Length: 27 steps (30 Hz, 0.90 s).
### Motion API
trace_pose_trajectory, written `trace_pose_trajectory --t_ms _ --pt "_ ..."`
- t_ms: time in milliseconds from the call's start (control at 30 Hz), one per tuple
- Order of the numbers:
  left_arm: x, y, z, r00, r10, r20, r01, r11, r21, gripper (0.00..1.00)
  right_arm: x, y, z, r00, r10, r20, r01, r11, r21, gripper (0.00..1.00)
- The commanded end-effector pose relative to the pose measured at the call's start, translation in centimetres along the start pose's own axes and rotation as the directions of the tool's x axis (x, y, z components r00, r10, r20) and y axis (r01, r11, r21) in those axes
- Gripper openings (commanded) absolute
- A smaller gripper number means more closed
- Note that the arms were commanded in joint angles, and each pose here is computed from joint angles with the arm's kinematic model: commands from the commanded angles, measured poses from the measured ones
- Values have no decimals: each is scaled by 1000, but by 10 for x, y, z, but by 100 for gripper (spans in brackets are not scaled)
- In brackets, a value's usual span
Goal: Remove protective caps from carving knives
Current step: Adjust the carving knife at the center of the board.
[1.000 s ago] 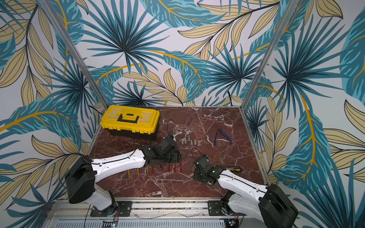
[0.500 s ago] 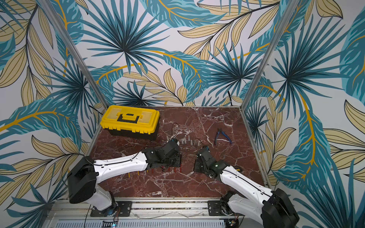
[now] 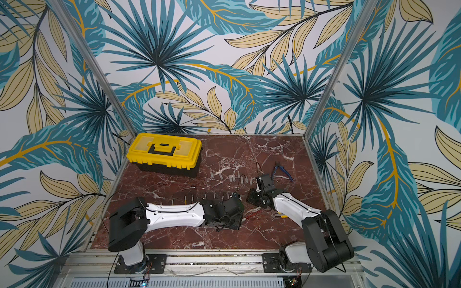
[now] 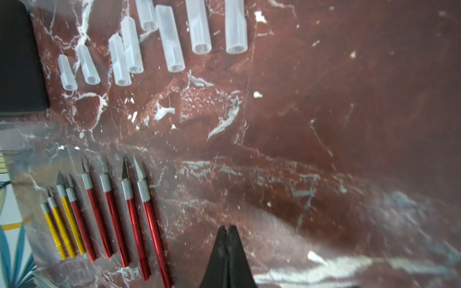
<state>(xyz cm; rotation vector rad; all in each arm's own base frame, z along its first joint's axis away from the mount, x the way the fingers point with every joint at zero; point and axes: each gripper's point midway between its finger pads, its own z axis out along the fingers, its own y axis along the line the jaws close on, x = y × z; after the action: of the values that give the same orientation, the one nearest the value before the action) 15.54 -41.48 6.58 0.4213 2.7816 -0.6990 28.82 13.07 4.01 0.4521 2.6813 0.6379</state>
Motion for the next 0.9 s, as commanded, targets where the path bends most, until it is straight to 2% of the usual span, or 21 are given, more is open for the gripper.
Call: trace_pose_trajectory --t_ms 0,367,500,600,767,867 --pt "-9 -25 0 1000 7 9 -8 998 54 0 -4 8 3 999 25 -20 -27 997 -75 0" --pt "2 -31 28 997 7 -73 -3 998 66 0 -12 -13 -1 999 52 -13 -52 998 -37 0" --pt "1 -20 36 994 -44 -97 49 998 47 0 -8 -15 -1 998 65 -16 -65 997 -44 0" --pt "-3 -9 39 992 -93 -89 95 995 21 0 -3 -21 1 998 60 -28 -61 998 -19 0" --pt "-14 3 38 991 -119 -65 119 993 1 0 6 -22 10 995 72 -63 -76 996 -53 0" --pt "-23 11 38 990 -135 -48 134 991 -10 0 10 -28 16 994 76 -76 -79 996 -29 0"
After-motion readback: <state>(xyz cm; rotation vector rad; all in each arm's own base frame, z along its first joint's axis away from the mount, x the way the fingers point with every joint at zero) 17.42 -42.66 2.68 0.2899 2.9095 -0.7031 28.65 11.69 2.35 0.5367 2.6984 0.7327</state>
